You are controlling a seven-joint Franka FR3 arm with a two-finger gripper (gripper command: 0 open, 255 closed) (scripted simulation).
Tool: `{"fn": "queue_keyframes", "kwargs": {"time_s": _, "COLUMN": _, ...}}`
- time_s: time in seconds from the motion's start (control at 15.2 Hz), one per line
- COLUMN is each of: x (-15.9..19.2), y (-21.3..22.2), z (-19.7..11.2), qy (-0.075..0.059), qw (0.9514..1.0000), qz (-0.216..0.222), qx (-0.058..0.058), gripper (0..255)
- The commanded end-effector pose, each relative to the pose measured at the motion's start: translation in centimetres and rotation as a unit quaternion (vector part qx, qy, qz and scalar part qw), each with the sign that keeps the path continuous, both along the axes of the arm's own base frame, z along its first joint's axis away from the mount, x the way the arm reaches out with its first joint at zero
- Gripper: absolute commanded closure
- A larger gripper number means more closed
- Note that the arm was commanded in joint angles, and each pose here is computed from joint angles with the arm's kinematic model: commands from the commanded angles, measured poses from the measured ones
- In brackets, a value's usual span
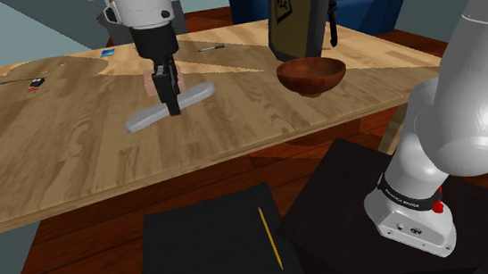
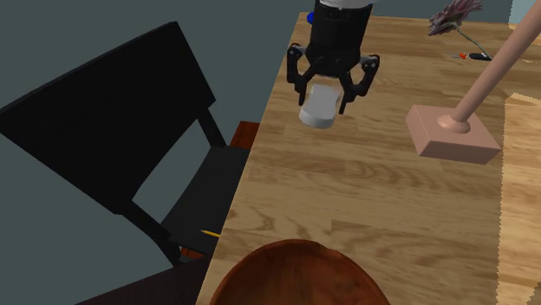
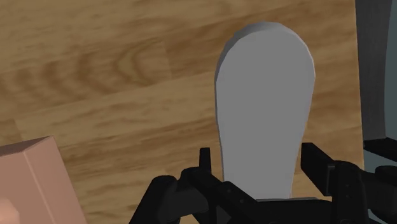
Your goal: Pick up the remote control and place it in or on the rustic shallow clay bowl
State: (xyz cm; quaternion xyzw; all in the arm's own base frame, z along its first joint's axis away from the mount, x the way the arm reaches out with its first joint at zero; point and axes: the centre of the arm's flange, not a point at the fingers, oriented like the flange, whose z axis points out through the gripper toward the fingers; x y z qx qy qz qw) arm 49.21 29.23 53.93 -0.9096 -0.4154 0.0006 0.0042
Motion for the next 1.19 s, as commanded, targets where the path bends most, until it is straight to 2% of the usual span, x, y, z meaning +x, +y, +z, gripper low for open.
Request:
{"fn": "queue_keyframes", "kwargs": {"time_s": 0.0, "x": 0.1, "y": -0.1, "z": 1.1, "qy": 0.000, "qw": 1.0000, "qz": 0.000, "qx": 0.000, "gripper": 255}}
{"fn": "queue_keyframes", "kwargs": {"time_s": 1.12, "x": 0.1, "y": -0.1, "z": 9.8, "qy": 0.000, "qw": 1.0000, "qz": 0.000, "qx": 0.000, "gripper": 255}}
